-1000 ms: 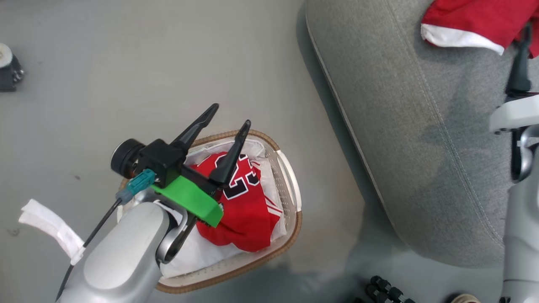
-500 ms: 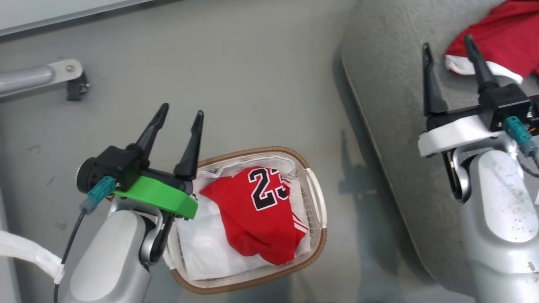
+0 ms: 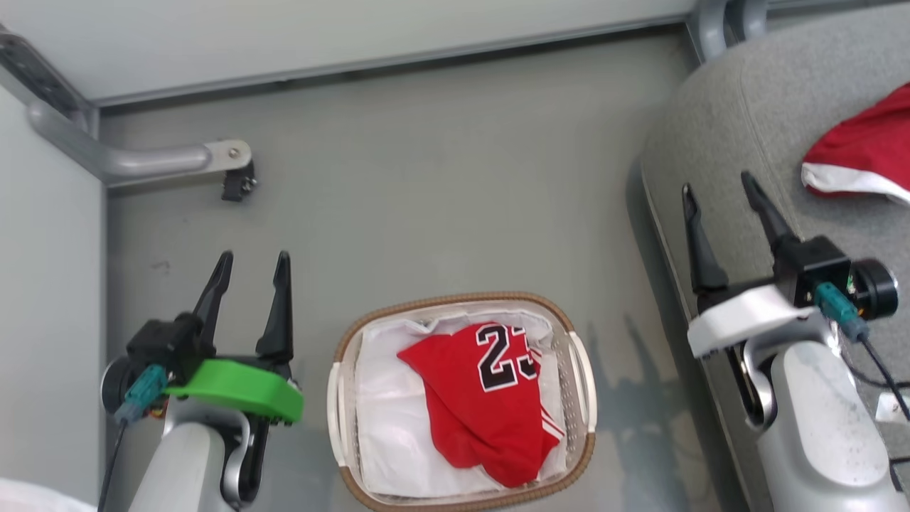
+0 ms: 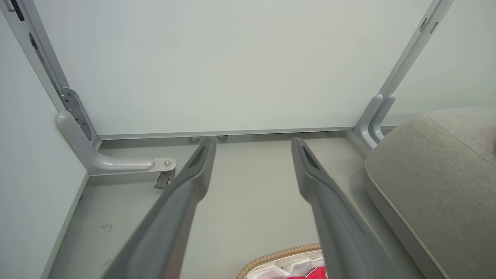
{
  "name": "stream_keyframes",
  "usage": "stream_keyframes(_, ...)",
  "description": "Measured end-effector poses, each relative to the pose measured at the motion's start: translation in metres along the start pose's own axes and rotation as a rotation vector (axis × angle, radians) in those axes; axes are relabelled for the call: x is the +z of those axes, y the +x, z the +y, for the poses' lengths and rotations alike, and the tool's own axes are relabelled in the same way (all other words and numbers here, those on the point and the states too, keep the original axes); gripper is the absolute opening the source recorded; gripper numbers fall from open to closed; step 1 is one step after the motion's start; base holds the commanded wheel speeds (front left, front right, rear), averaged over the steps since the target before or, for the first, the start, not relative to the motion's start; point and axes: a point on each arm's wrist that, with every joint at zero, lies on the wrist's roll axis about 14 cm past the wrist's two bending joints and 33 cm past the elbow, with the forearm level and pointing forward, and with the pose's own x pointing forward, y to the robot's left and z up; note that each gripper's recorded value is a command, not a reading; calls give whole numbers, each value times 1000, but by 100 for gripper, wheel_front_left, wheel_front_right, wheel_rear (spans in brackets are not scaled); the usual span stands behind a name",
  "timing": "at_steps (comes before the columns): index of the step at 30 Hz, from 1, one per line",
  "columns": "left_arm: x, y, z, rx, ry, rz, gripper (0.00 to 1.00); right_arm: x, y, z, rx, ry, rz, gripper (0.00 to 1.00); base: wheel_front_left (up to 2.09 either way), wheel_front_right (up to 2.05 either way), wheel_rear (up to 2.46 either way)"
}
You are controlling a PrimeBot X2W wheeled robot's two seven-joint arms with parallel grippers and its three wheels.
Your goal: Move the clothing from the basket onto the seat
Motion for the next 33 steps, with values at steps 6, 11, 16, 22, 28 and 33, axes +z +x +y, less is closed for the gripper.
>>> stream_keyframes(6,9,-32,16,75,2,-22,100,7,-18,11,17,39,-4,100,0,0,0)
stream_keyframes(11,14,-55,21,116,-4,-41,100,7,-38,13,14,62,8,100,0,0,0)
stream_keyframes(16,16,-71,22,143,-15,-55,100,7,-55,15,10,79,17,100,0,0,0)
stream_keyframes(22,18,-87,17,149,-20,-70,100,10,-75,14,1,96,15,100,0,0,0)
stream_keyframes(28,21,-94,8,131,-19,-88,100,13,-88,12,-11,108,8,100,0,0,0)
stream_keyframes(33,18,-94,1,115,-25,-80,100,13,-91,10,-17,112,7,100,0,0,0)
